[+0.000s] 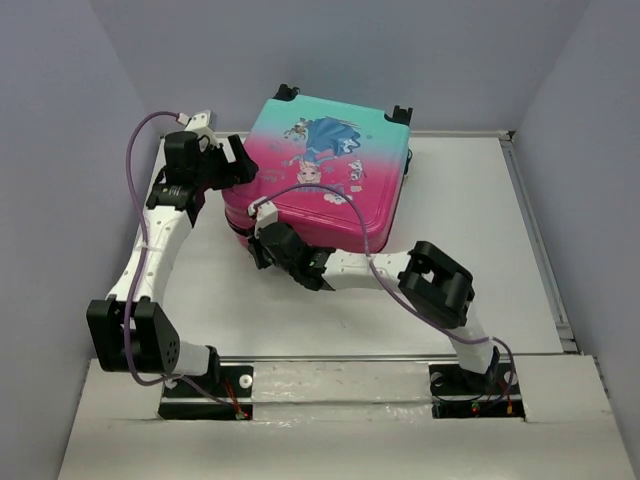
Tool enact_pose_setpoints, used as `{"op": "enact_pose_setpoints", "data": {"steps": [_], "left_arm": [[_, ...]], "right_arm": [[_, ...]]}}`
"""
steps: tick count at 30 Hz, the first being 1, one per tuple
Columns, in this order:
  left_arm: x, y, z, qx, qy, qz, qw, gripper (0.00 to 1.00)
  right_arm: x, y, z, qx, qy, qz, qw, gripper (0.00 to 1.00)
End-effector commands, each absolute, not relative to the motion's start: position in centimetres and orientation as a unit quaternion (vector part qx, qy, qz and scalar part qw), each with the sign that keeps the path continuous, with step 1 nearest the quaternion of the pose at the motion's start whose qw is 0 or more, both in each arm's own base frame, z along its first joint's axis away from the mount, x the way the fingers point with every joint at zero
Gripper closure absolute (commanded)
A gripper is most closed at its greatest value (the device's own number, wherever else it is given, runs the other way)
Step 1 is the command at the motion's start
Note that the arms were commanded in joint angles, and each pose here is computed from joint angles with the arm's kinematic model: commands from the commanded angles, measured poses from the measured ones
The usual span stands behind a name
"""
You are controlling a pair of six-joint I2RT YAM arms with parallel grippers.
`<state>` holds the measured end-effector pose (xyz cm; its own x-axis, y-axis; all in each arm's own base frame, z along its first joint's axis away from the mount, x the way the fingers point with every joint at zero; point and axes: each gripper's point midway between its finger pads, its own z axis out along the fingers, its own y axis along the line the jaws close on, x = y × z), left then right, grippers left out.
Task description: Pack the luggage
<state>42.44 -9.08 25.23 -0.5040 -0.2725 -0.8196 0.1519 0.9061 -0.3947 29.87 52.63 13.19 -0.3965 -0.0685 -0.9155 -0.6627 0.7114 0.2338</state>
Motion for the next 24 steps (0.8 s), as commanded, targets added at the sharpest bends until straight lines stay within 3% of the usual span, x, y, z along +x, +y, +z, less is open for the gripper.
{"op": "enact_pose_setpoints", "data": {"steps": [1,3,4,5,6,8,9,12,18,24], "left_arm": [[37.7,-11.4,28.6,0.012,0.830,-0.267,0.489,0.03],[37.5,-11.7,27.9,0.011,0.830,-0.278,0.483,0.02],[37.4,-11.9,27.5,0.012,0.830,-0.284,0.480,0.03],[37.3,-12.1,27.1,0.012,0.830,-0.288,0.477,0.03],[37.0,-12.3,26.0,0.007,0.835,-0.294,0.465,0.03],[37.1,-12.3,25.2,0.004,0.836,-0.291,0.466,0.03],[37.2,-12.0,24.3,-0.003,0.841,-0.283,0.462,0.03],[37.5,-11.5,23.3,-0.013,0.848,-0.262,0.461,0.04],[38.1,-8.1,23.0,-0.056,0.853,-0.161,0.494,0.02],[39.3,-4.8,24.0,-0.099,0.847,-0.078,0.517,0.01]], "right_arm": [[25.1,57.8,21.1,-0.303,0.679,0.462,0.484,0.93],[23.2,55.5,18.1,-0.326,0.701,0.450,0.448,0.87],[21.6,53.8,20.6,-0.329,0.690,0.463,0.449,0.62],[20.6,52.2,20.2,-0.329,0.699,0.461,0.436,0.61],[19.7,50.6,19.7,-0.330,0.713,0.456,0.418,0.26],[17.6,45.8,20.1,-0.337,0.741,0.429,0.391,0.01],[17.6,43.5,19.0,-0.325,0.766,0.396,0.388,0.00],[19.4,38.6,24.3,-0.264,0.760,0.390,0.448,0.00],[30.5,23.8,26.7,-0.036,0.797,0.271,0.539,0.00],[37.0,17.8,25.7,0.045,0.811,0.237,0.533,0.00]]}}
